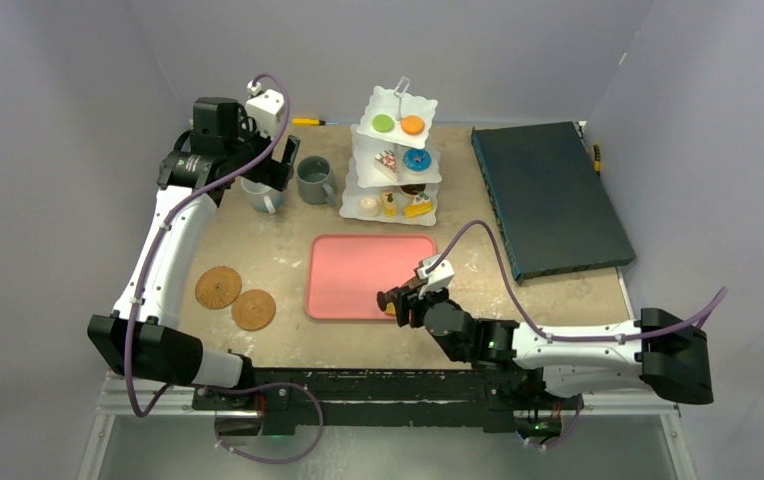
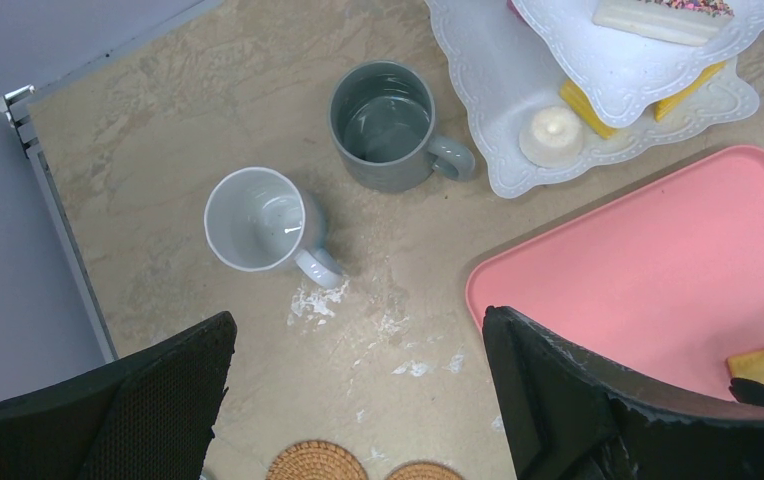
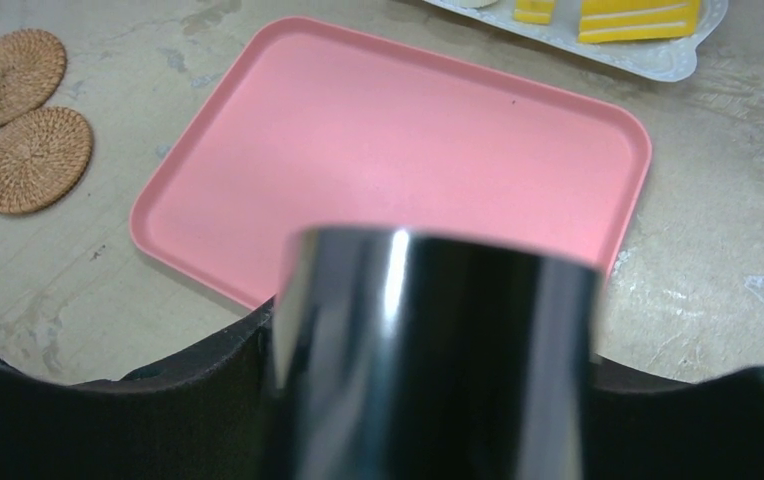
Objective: Serve the afternoon tea
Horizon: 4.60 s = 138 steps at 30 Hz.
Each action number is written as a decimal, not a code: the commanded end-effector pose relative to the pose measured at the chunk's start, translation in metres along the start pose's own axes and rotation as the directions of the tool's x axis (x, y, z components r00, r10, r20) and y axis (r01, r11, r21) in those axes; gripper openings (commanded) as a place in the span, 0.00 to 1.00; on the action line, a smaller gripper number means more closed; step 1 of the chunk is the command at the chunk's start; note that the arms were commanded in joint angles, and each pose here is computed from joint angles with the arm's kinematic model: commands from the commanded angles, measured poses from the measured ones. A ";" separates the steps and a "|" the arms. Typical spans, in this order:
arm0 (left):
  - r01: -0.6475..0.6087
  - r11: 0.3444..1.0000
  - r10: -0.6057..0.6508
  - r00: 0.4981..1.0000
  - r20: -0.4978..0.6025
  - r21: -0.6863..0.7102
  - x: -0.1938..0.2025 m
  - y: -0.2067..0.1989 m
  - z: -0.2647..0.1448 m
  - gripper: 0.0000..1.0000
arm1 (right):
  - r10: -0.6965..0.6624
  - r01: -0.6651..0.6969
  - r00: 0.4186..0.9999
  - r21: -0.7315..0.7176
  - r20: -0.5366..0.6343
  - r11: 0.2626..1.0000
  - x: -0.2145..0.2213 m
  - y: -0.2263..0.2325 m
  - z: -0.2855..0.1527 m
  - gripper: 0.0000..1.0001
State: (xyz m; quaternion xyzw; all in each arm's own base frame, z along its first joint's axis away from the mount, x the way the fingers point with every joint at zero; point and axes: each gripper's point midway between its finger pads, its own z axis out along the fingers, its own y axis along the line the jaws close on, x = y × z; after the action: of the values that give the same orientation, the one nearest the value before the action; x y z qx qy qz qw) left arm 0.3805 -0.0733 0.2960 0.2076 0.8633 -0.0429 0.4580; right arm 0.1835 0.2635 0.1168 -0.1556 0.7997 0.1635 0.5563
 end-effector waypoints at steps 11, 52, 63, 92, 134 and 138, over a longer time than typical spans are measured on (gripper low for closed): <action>-0.004 1.000 0.004 0.998 0.056 -0.011 -0.014 0.004 -0.009 0.93 | 0.053 -0.054 0.998 0.038 0.017 0.998 -0.014 -0.002 -0.006 0.59; -0.013 1.000 0.015 0.998 0.063 -0.020 -0.015 0.005 -0.012 0.93 | 0.068 -0.064 0.990 -0.033 0.128 0.997 -0.032 0.030 0.014 0.58; -0.013 1.000 0.015 0.998 0.067 -0.021 -0.018 0.006 -0.015 0.93 | 0.070 -0.070 0.995 -0.004 0.073 0.998 -0.001 0.025 0.021 0.60; -0.017 1.000 0.018 0.997 0.073 -0.019 -0.022 0.006 -0.016 0.93 | -0.001 0.000 1.000 0.068 0.018 0.998 0.029 0.028 0.023 0.62; -0.021 0.999 0.023 0.997 0.080 -0.033 -0.023 0.008 -0.021 0.93 | -0.019 0.002 0.945 0.051 0.326 0.999 -0.095 0.021 0.005 0.41; -0.022 0.999 0.025 0.996 0.084 -0.036 -0.024 0.008 -0.022 0.93 | -0.051 0.020 0.903 0.077 0.426 0.997 -0.155 0.001 0.010 0.41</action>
State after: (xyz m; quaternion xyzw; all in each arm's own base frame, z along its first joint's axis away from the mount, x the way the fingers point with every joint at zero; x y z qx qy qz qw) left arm 0.3796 -0.0730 0.2994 0.2080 0.8616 -0.0419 0.4611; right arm 0.2156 0.2802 0.1771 -0.1309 0.7227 0.1333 0.6655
